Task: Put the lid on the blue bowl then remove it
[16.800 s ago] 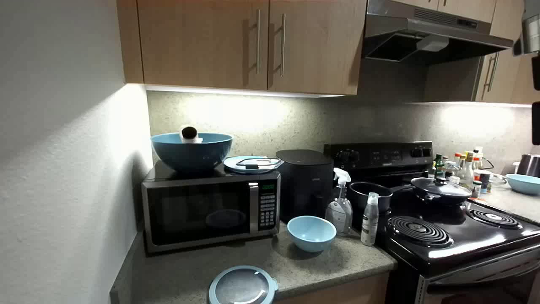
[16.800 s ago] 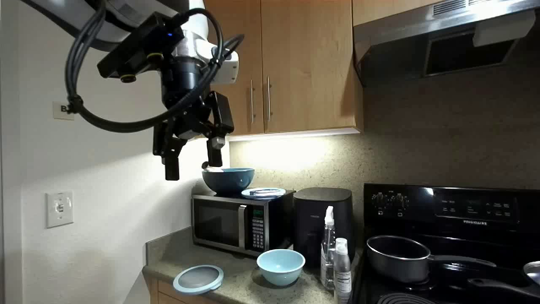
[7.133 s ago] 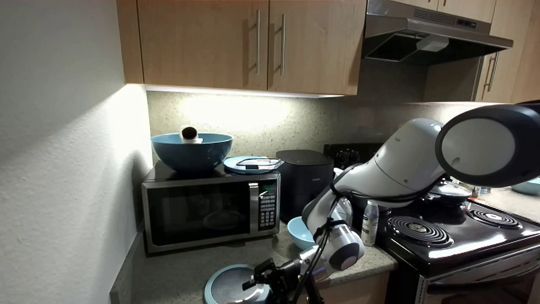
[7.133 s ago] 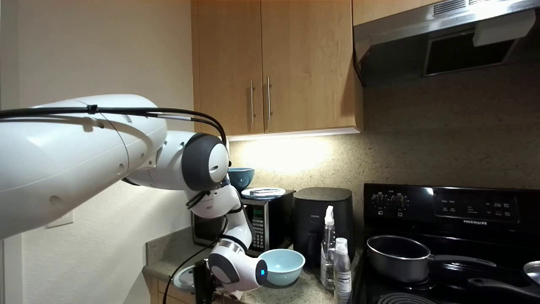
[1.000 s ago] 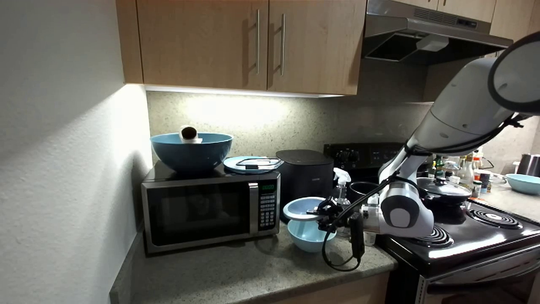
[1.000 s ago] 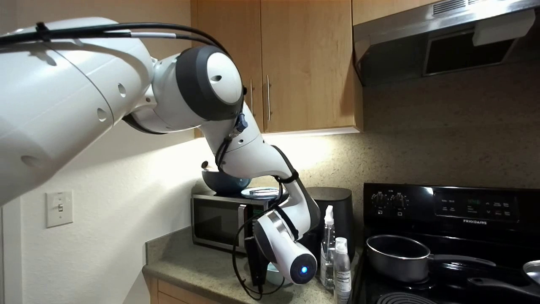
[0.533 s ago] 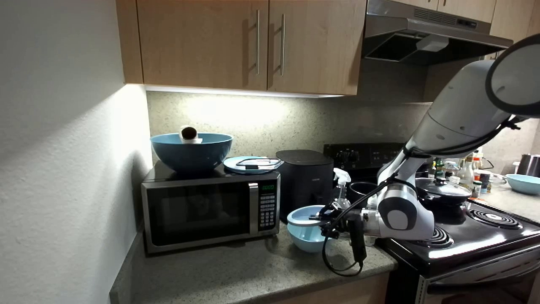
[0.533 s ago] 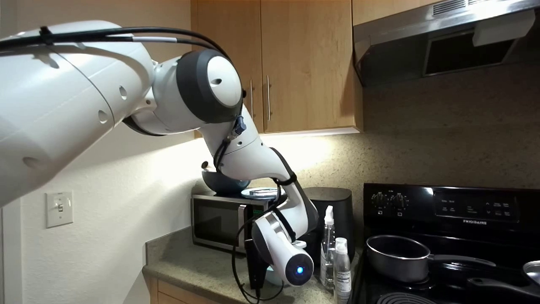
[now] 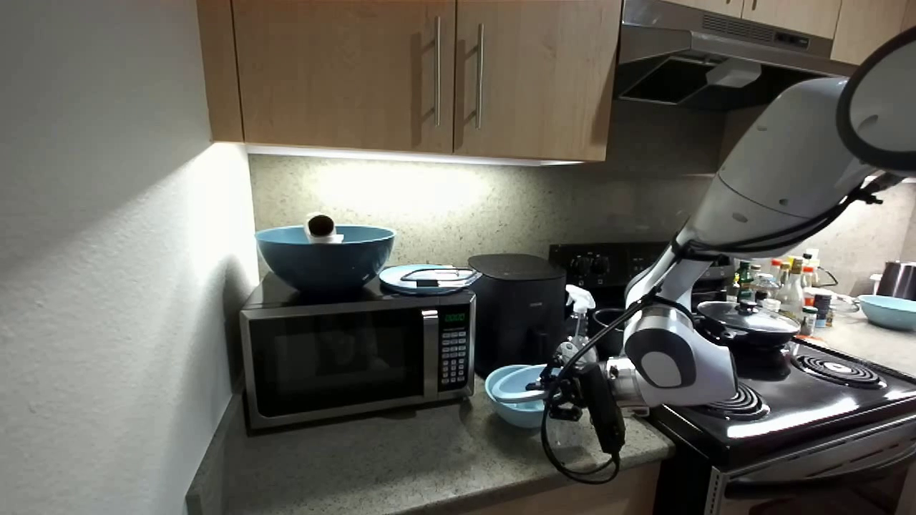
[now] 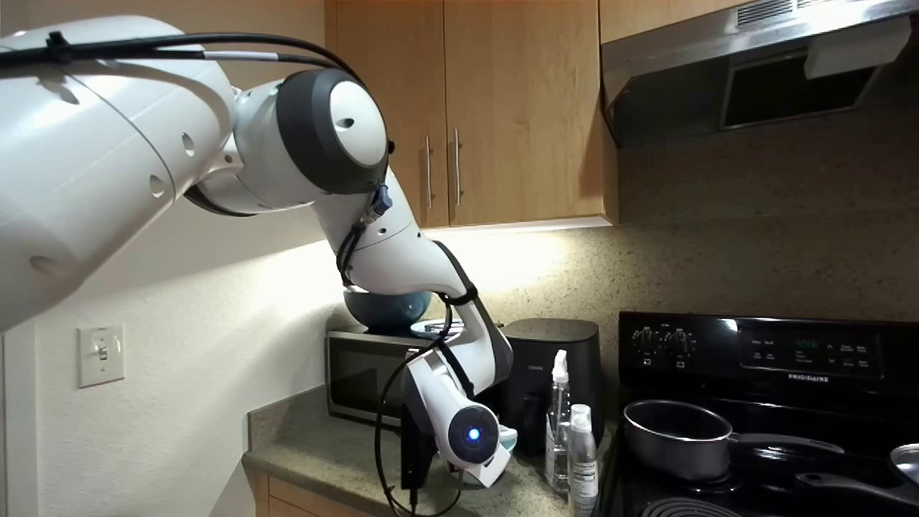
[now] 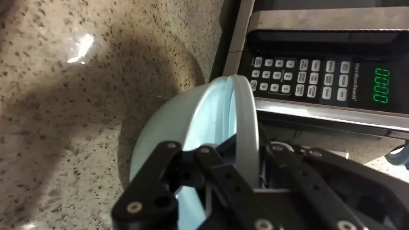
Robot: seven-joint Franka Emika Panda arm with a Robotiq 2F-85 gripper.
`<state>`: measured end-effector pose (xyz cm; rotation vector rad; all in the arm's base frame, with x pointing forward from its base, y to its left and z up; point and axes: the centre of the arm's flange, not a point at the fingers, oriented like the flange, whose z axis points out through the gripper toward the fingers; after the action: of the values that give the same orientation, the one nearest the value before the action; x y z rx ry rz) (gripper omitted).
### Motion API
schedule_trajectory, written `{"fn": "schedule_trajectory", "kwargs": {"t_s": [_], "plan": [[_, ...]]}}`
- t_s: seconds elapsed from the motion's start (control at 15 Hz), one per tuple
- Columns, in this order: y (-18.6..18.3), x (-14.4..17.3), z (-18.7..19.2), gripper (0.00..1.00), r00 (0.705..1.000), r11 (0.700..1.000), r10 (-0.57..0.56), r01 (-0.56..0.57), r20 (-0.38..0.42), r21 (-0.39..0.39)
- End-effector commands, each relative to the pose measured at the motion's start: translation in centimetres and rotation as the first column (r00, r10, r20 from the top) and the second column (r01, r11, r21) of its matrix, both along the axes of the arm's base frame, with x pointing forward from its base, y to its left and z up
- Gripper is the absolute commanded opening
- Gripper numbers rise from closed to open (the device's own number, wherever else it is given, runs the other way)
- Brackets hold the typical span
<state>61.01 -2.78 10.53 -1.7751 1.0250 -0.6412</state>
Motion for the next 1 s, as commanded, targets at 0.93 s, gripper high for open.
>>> {"fn": "schedule_trajectory", "kwargs": {"t_s": [0.93], "plan": [[-0.02,-0.04,-0.10,0.31,1.000,1.000,-0.001,0.001,-0.006,-0.003]]}}
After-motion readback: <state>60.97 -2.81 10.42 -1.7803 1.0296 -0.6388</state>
